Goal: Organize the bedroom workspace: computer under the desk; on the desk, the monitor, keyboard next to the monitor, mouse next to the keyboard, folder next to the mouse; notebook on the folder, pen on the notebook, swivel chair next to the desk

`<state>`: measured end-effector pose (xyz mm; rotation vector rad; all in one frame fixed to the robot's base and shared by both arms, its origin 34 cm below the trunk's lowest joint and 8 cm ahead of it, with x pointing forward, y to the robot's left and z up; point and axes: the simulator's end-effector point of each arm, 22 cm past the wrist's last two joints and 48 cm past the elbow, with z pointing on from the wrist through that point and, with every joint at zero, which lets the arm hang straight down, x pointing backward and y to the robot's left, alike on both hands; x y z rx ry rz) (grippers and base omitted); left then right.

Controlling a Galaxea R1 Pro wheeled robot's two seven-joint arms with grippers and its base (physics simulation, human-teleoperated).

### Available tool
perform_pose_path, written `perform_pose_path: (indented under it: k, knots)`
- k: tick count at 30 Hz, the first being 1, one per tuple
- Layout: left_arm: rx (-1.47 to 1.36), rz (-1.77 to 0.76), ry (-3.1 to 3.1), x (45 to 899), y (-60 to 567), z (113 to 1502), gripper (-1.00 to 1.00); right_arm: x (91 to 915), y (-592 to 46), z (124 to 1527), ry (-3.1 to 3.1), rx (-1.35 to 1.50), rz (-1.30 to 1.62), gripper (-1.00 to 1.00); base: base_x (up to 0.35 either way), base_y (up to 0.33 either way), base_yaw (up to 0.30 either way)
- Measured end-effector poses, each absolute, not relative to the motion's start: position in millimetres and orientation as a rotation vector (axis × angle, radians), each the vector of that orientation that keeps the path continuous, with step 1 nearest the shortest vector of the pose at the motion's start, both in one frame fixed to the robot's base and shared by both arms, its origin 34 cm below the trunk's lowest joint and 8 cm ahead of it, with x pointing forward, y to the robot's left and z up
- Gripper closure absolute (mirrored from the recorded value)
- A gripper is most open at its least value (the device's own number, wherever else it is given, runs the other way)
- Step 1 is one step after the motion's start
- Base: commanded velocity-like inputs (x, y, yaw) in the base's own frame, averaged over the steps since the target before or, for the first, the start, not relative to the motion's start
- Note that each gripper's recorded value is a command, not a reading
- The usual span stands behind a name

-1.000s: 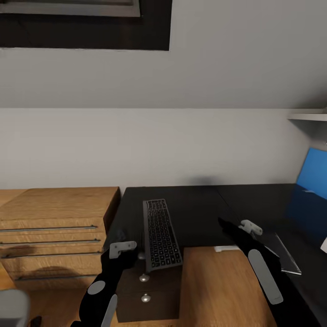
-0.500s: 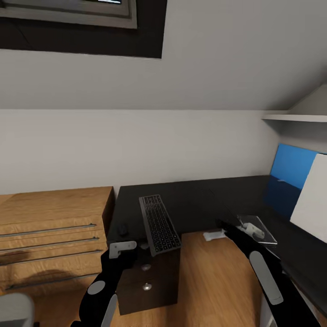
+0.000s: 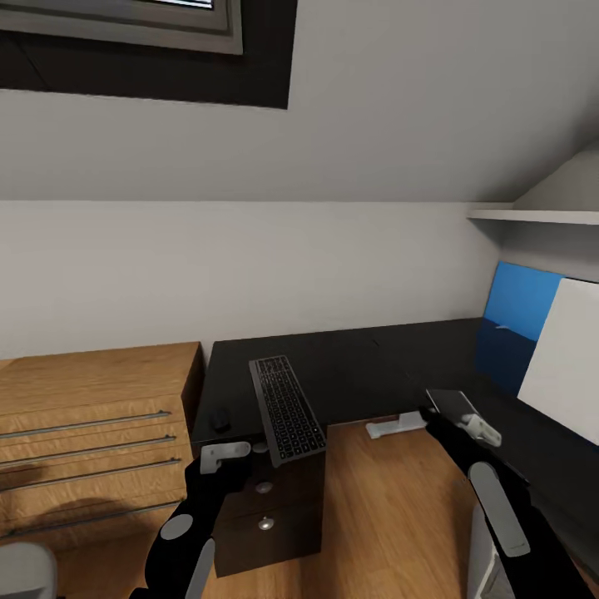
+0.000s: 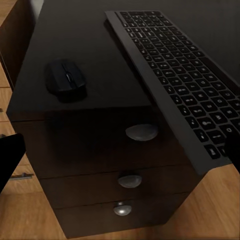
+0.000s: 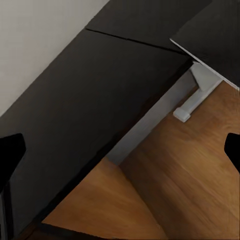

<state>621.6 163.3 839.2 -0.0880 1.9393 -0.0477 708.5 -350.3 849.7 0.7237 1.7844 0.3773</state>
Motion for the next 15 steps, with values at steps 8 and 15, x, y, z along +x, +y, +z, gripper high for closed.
perform_pose_path:
  k: [8,15]
  knots:
    - [-0.088,-0.048,1.939,622,163,839,-1.0,710,-341,850,1.459,0.95,0.355,-1.0,0.0,0.0,0.0]
    - [-0.088,-0.048,1.939,622,163,839,-1.0,707,-316,843,1.409,1.021,0.382,-1.0,0.0,0.0,0.0]
